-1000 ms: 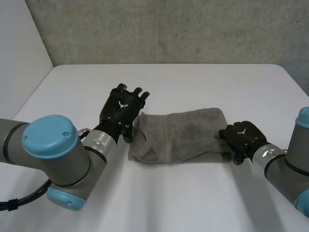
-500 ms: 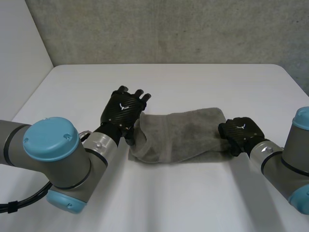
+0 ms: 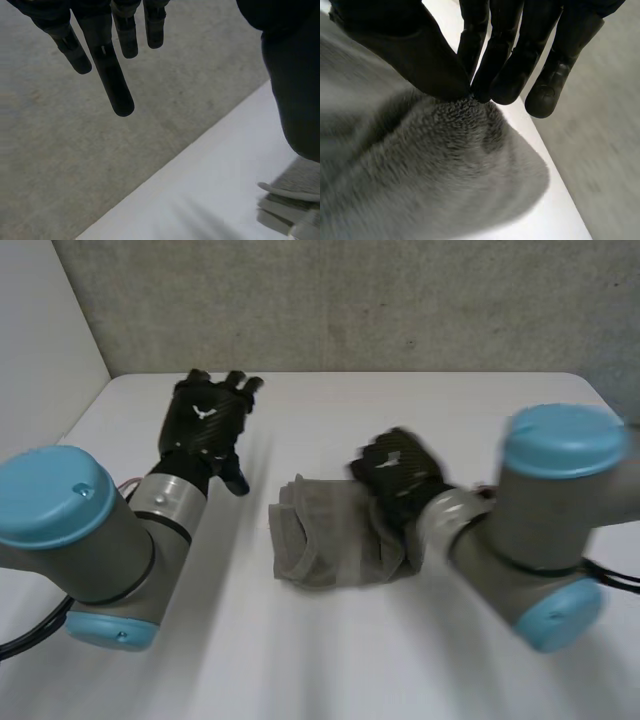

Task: Fold the towel.

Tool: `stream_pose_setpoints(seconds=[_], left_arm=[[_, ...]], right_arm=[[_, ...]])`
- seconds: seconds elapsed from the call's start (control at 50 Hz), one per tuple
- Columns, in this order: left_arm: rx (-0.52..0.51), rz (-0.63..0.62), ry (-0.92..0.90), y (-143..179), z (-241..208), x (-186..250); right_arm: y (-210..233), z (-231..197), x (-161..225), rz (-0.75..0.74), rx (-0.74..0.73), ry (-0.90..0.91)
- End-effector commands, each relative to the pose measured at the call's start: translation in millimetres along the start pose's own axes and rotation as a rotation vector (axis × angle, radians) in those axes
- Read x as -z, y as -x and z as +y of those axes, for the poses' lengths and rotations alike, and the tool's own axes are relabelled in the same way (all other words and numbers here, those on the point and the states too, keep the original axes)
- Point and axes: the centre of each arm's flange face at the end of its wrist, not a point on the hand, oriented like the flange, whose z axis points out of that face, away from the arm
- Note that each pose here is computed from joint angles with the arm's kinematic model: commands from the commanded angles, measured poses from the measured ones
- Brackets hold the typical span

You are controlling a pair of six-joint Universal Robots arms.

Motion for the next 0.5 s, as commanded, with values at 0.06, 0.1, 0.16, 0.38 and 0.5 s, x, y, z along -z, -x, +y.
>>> stream_pose_setpoints(seconds=[0.06,0.1,0.16,0.38,0.5], left_arm=[[0.093,-0.106,0.010,26.8,1.2,-5.2],[0.099,-0.112,0.011,29.0,1.9,-5.9],[0.099,-0.112,0.011,29.0,1.9,-5.9],[0.108,-0.094,-0.011,23.0,-3.5,-7.0],[0.120,-0.062,-0.044,9.7,-14.3,-8.0]], right_arm=[[117.3,-18.8,-8.4,-0.265,0.242,-0.095],[130.9,-11.6,-12.4,-0.271,0.282,-0.078],[128.0,-12.1,-13.3,-0.254,0.279,-0.069],[54.1,-47.7,21.4,-0.062,-0.105,-0.108],[-6.6,-20.9,23.8,0.088,-0.241,-0.033]])
